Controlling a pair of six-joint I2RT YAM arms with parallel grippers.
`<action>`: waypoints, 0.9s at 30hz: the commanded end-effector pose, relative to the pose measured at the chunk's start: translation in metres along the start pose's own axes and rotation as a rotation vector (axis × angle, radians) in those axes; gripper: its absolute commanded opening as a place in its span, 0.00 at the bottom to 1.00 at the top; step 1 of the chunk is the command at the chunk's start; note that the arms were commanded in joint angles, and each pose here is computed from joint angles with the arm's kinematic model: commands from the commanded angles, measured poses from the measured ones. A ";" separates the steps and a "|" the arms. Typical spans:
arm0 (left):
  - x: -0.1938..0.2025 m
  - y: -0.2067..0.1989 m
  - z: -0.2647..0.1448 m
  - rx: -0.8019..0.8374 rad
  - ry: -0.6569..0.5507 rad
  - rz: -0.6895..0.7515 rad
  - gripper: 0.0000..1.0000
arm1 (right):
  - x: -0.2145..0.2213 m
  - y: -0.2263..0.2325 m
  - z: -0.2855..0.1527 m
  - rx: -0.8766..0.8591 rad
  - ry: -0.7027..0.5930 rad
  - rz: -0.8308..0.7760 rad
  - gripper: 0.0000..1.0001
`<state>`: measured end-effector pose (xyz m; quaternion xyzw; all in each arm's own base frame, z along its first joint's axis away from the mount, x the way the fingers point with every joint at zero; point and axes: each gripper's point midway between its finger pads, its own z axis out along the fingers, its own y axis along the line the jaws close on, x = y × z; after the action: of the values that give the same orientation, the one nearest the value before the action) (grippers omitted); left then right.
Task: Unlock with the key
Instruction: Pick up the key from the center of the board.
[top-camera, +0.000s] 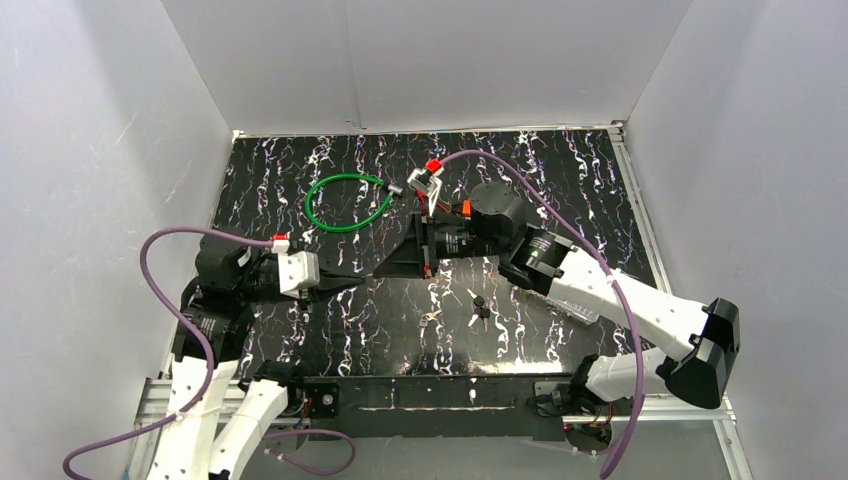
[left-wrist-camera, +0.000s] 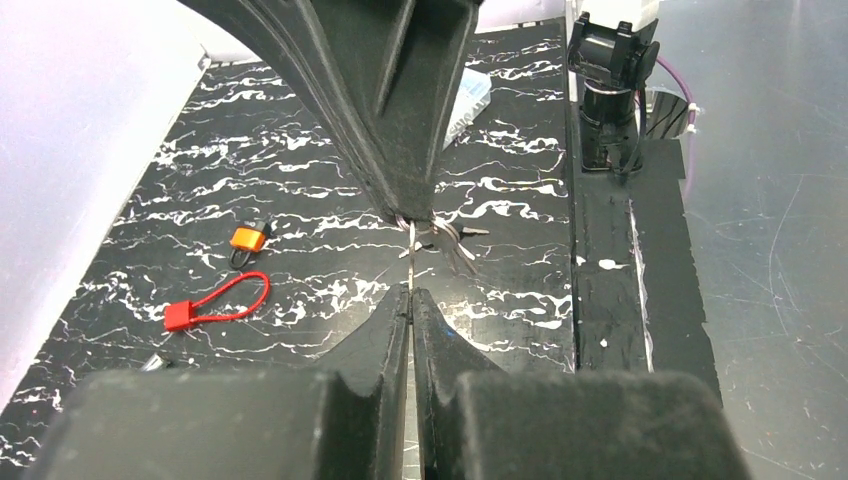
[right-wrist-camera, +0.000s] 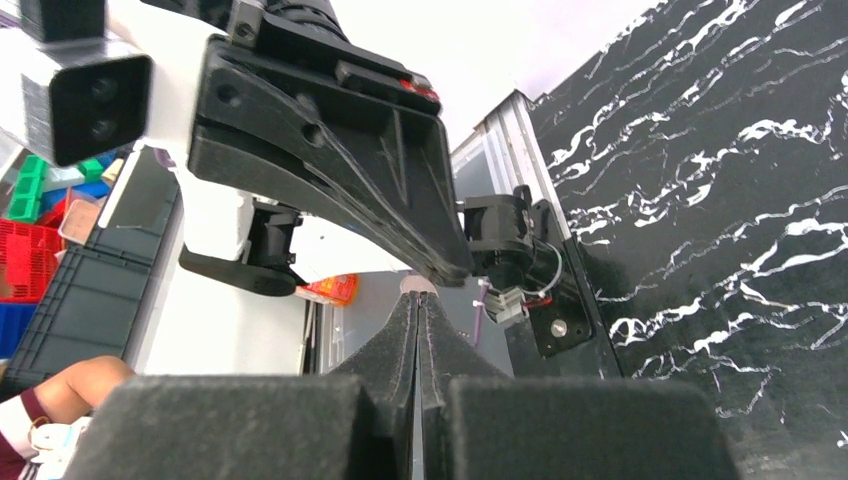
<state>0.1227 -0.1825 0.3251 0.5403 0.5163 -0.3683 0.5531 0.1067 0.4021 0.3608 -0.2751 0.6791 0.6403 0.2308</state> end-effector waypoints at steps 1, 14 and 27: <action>-0.020 -0.008 -0.004 0.023 -0.025 0.070 0.00 | 0.013 -0.010 -0.010 0.038 0.027 -0.019 0.01; -0.019 -0.007 -0.003 0.030 -0.020 0.043 0.00 | 0.009 -0.004 -0.016 0.051 0.035 -0.058 0.30; -0.011 -0.008 0.003 0.104 0.019 -0.210 0.00 | -0.017 0.022 -0.052 0.068 -0.046 -0.479 0.54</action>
<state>0.1242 -0.1853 0.3286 0.5290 0.5391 -0.3999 0.5192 0.1055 0.3681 0.3462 -0.3553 0.6875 0.5600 0.2959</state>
